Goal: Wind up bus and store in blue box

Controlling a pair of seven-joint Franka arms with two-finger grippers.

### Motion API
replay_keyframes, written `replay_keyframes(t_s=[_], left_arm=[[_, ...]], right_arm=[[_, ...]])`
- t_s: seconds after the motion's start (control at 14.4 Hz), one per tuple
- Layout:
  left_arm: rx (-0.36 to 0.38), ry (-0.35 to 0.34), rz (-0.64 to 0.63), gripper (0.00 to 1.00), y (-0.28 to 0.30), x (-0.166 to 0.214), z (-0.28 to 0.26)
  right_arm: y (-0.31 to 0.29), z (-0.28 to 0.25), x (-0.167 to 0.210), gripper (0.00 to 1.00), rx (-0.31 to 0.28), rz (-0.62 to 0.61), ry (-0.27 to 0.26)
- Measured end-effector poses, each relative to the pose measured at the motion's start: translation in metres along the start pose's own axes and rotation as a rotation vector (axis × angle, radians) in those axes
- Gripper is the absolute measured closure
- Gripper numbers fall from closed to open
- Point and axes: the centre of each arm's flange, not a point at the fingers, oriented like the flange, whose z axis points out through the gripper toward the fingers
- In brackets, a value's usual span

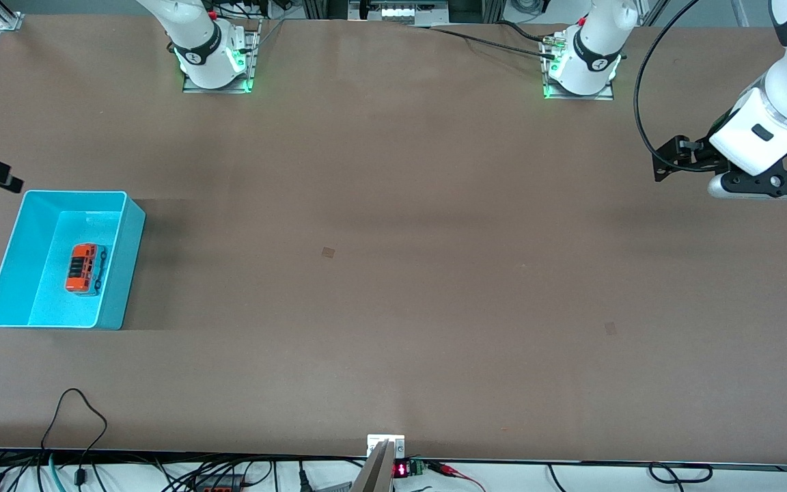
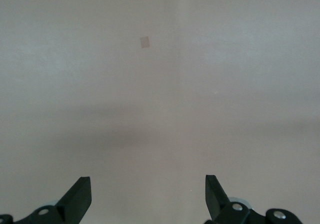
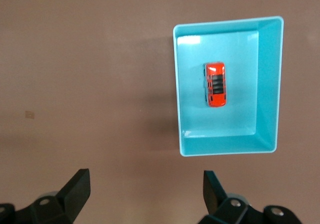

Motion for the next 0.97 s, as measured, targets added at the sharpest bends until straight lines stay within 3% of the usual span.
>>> replay_keyframes(t_s=[0.21,0.63,0.97], left_arm=[[0.0,0.001,0.003,0.0,0.002,0.001,-0.001],[-0.001,0.012,0.046,0.0,-0.006,0.001,-0.007],[0.0,-0.045,0.042,0.0,-0.021,-0.007,-0.012]], right_arm=[[-0.001,0.011,-0.014,0.0,-0.04,-0.006,0.003],[0.002,-0.017,-0.056,0.0,-0.028,-0.005,0.024],[0.002,-0.013,-0.056,0.0,-0.029,-0.005,0.019]])
